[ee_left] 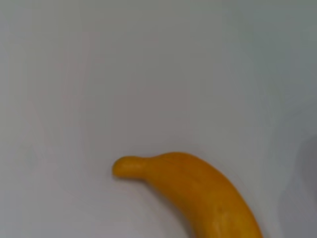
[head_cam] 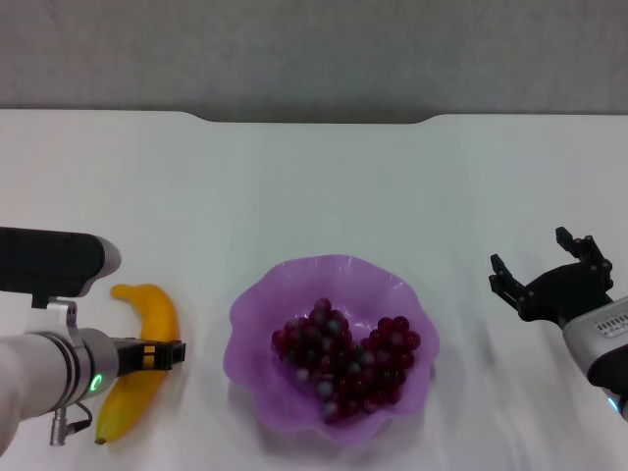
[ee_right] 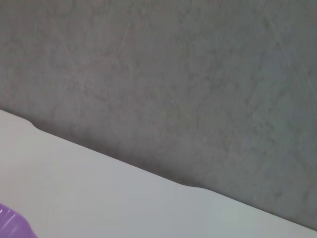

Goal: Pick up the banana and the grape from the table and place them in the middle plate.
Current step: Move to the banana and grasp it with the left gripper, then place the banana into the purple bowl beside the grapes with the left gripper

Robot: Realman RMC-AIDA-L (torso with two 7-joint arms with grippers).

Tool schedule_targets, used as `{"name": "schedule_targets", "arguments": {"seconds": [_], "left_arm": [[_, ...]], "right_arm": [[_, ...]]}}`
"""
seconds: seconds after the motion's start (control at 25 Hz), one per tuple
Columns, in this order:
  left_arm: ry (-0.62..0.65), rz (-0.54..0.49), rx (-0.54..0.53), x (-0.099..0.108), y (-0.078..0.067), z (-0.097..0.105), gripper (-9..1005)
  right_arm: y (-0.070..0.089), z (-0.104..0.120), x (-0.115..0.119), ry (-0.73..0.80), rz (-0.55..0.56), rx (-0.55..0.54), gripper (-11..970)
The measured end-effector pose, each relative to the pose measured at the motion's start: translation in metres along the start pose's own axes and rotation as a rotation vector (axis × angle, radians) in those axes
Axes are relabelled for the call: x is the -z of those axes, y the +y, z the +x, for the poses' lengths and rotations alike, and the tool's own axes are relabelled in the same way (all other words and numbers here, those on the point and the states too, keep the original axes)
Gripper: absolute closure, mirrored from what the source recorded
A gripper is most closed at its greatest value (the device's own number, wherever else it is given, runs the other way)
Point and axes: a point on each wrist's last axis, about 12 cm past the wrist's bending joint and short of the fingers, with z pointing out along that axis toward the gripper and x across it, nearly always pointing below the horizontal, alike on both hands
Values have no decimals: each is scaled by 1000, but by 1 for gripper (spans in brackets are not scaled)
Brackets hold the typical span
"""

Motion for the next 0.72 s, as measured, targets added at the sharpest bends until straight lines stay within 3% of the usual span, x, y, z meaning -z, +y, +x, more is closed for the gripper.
{"name": "schedule_targets", "arguments": {"seconds": [0.12,0.44,0.6,0.72], "left_arm": [[2,-1,1,0,0,0,344],[4,-3,4,-2,1,0,497],[-42,4,19,4,3,-2,490],[-140,14,41,21,7,-11,484]], "right_arm": [[0,0,0,-1,0,0,63],[0,-1,0,-2,0,0,63],[0,0,0,-1,1,0,63],[-1,1,0,3,2,1,63]]}}
